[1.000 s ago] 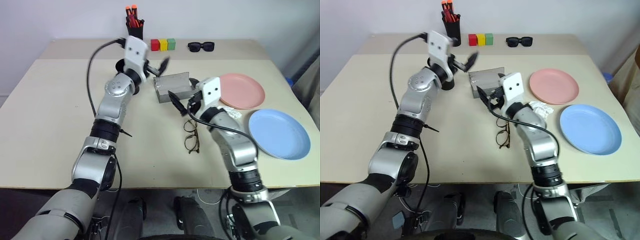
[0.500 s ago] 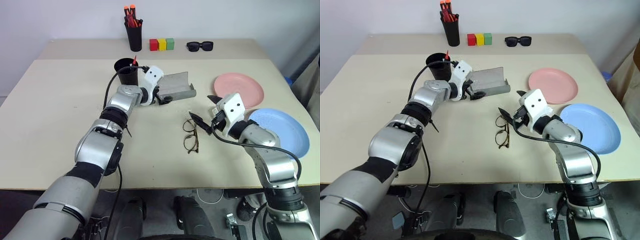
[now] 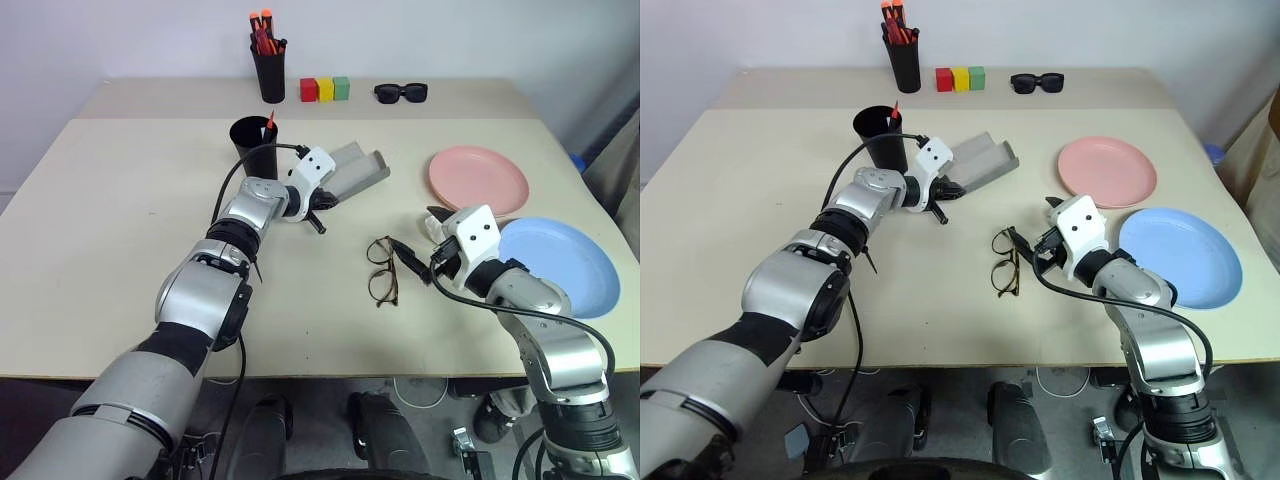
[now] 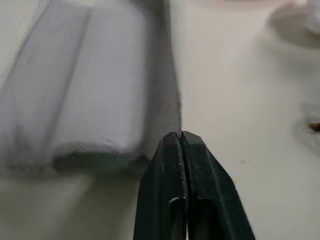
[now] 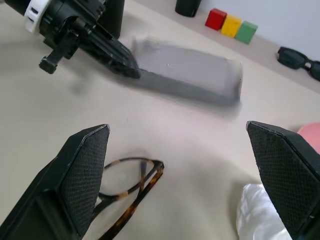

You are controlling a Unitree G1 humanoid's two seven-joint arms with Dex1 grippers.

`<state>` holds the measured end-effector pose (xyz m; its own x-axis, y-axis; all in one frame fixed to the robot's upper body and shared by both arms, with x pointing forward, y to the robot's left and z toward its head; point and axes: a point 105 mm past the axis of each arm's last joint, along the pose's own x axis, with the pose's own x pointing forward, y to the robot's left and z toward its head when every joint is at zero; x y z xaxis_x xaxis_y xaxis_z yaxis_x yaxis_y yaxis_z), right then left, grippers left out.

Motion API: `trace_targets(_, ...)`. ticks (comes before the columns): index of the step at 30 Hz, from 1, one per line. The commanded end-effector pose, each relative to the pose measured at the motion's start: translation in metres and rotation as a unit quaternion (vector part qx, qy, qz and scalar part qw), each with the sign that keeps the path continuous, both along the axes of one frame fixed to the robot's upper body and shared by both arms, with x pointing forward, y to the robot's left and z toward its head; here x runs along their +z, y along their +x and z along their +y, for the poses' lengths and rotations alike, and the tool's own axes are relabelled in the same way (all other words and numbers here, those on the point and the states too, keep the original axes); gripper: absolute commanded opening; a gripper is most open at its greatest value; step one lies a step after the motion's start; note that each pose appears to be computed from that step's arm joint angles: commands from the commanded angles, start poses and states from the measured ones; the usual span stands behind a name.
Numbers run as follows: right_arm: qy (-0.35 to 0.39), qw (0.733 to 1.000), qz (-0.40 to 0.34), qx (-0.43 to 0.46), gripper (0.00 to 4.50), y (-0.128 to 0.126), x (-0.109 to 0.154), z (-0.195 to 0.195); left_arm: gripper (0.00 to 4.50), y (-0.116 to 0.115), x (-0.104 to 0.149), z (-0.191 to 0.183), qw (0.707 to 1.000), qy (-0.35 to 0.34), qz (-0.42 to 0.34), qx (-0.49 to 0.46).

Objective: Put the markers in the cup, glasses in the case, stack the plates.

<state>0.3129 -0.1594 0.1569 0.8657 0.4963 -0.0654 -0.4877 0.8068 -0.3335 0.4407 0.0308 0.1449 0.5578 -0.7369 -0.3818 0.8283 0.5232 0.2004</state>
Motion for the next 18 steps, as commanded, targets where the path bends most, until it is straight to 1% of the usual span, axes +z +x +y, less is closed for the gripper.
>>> trace_targets(1, -0.003, 1.000, -0.027, 0.007, 4.50, -0.005, 0.015, 0.002, 0.07, -0.005, 0.012, 0.001, 0.998, -0.008, -0.040, -0.049)
trace_targets(5, -0.003, 1.000, -0.016, 0.017, 4.50, -0.007, 0.011, 0.005, 0.07, -0.018, 0.014, 0.013, 0.991, -0.010, -0.063, -0.114)
trace_targets(9, 0.004, 1.000, -0.001, 0.027, 4.50, -0.010, 0.009, 0.008, 0.07, -0.041, 0.012, 0.036, 0.978, 0.001, -0.071, -0.194)
trace_targets(13, 0.042, 0.997, 0.057, 0.037, 4.50, -0.016, -0.001, 0.009, 0.07, -0.068, 0.002, 0.067, 0.968, 0.035, -0.044, -0.244)
trace_targets(15, 0.055, 0.994, 0.088, 0.019, 4.50, -0.016, -0.006, 0.005, 0.07, -0.079, -0.001, 0.074, 0.966, 0.041, -0.034, -0.255)
trace_targets(18, 0.073, 0.989, 0.131, 0.005, 4.50, -0.017, -0.013, 0.001, 0.07, -0.089, -0.009, 0.084, 0.965, 0.054, -0.018, -0.254)
